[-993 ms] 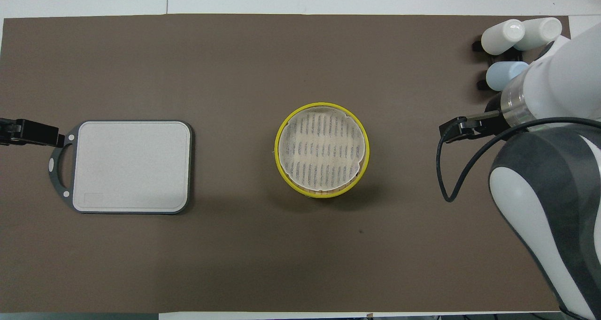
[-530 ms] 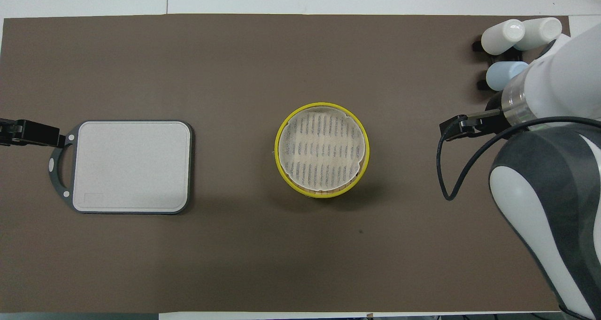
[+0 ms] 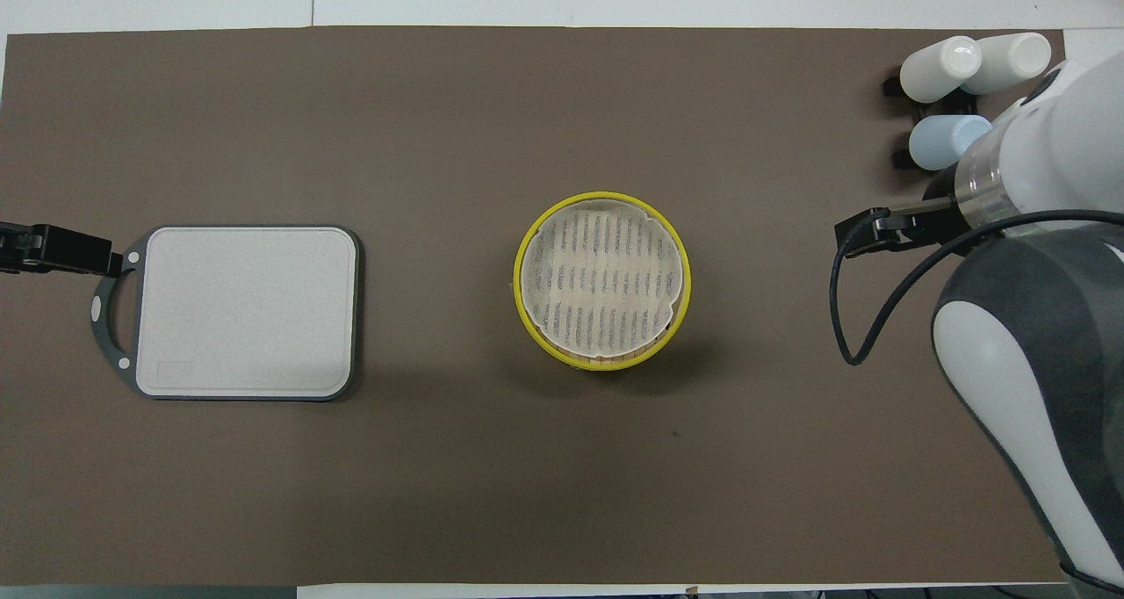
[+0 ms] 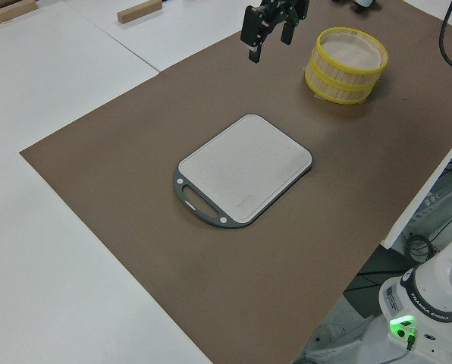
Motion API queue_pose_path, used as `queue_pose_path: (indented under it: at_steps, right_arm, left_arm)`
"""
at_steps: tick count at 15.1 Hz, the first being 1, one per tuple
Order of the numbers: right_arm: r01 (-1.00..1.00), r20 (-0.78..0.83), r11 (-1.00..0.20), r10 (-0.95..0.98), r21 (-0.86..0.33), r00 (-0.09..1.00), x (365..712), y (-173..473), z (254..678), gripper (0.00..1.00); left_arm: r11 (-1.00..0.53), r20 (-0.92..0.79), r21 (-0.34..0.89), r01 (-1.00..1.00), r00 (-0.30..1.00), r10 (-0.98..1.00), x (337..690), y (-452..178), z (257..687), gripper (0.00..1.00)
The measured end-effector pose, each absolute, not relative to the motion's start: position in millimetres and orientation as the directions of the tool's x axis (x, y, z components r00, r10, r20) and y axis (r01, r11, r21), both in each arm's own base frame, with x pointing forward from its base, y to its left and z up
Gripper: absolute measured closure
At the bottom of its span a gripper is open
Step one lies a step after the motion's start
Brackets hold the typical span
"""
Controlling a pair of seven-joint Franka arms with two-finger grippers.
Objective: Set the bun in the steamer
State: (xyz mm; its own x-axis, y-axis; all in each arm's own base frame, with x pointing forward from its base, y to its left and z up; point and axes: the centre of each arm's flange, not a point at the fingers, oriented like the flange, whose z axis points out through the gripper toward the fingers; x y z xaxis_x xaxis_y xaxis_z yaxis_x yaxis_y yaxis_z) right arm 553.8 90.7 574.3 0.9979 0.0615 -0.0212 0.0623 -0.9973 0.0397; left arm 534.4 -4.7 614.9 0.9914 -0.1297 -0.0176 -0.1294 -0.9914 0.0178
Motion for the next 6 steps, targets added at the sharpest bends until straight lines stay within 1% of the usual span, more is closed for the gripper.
queue_pose_path:
  at_steps: [6]
  right_arm:
    - [0.049, -0.021, -0.998, 0.048, 0.039, 0.999, 553.8, 83.9, 579.7, 0.00]
  left_arm:
    - [-0.991, -0.018, 0.018, -0.129, 0.991, -0.130, 534.4, -4.7, 614.9, 0.00]
